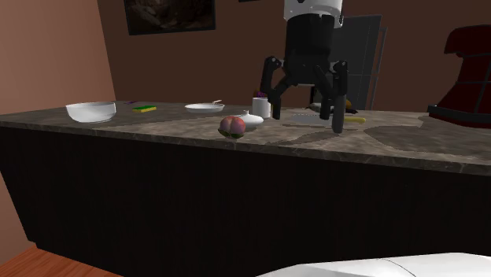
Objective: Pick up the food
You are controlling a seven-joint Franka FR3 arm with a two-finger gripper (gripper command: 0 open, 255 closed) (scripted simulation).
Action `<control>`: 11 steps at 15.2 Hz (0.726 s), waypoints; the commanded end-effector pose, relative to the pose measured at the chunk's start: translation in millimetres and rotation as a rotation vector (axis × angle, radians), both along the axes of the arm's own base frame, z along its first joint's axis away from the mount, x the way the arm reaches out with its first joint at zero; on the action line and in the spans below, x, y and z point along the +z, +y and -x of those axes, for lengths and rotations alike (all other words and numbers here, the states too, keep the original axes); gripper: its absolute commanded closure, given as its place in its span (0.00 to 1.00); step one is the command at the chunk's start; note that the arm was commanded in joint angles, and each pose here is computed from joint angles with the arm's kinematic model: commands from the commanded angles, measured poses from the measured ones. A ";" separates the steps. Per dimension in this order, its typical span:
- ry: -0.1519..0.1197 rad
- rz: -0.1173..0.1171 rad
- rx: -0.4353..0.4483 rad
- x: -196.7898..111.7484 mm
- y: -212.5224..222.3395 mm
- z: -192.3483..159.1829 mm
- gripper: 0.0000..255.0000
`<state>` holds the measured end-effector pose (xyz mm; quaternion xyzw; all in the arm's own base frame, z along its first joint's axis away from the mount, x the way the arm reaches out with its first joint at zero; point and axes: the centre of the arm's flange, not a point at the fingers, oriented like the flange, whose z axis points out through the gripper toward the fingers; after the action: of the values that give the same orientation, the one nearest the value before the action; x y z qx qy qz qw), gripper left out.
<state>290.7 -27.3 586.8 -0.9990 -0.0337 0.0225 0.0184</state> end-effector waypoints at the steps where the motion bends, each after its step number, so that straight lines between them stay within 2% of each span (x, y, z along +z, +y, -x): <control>1: 0.000 0.000 0.000 0.0 0.0 0.0 0.00; 11: -0.080 -0.320 0.319 -36.6 -57.1 -125.1 0.00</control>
<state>403.1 -82.1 555.4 -0.9717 -0.1766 -0.0142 0.1563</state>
